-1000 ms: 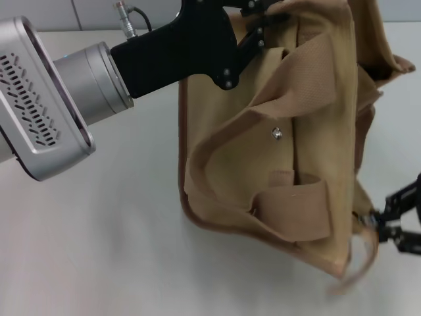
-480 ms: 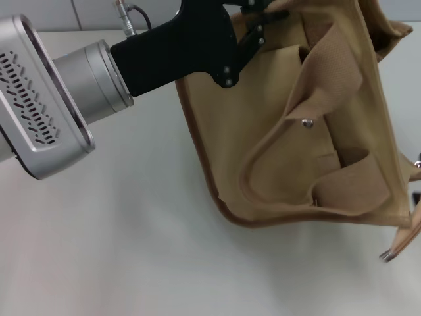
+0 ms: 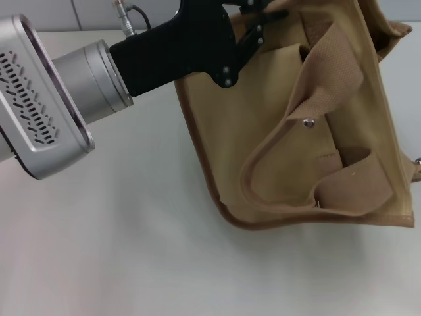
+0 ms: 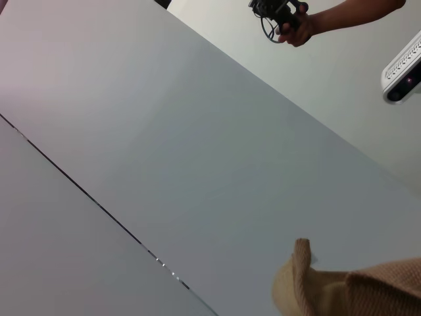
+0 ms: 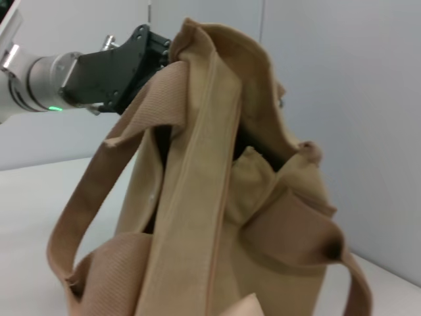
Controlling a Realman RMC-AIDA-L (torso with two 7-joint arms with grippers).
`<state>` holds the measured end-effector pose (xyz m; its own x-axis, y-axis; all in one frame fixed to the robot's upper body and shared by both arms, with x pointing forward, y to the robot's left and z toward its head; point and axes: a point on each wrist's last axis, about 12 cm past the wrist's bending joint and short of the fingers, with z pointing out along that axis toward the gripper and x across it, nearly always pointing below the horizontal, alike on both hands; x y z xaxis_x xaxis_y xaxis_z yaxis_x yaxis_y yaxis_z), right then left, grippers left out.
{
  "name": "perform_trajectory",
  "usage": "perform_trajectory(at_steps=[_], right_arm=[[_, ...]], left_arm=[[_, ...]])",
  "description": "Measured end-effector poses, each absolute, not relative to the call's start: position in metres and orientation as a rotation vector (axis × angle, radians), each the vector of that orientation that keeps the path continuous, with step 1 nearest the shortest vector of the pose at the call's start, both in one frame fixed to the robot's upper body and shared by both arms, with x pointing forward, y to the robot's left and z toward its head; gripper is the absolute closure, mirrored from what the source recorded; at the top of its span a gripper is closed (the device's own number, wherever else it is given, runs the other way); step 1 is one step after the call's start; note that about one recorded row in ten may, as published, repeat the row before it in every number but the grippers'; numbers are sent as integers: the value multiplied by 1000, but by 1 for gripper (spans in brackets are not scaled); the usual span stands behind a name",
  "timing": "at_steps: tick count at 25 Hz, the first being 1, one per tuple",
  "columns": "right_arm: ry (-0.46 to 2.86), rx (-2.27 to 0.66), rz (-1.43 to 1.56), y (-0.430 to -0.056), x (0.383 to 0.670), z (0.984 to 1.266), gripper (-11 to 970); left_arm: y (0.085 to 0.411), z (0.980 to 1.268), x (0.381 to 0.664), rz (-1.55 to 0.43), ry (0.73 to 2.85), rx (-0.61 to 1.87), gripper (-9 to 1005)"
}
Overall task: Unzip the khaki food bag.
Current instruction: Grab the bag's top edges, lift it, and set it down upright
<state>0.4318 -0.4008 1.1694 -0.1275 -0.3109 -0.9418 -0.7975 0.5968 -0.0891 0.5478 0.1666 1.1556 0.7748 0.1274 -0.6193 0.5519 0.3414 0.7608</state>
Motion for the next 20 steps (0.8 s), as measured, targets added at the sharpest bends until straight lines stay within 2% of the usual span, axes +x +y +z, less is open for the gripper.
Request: perform_trajectory(at_steps=[7,13,17,20], right_arm=[[1727,-952,579,-408,417,1172,243],[1882,-1039,572,-412,401,1170,243],[1890,-1006,495,-418,392,1174,243],[1785,-861,377,-433,380,1181,244]], left_arm=[[167,1155,547,-303,666,1209,862],[167,1157,547,-302,661,1209,861],[168,1157,547,-301,660,1204,861],[171,1158,547,-299,662,1184,860]])
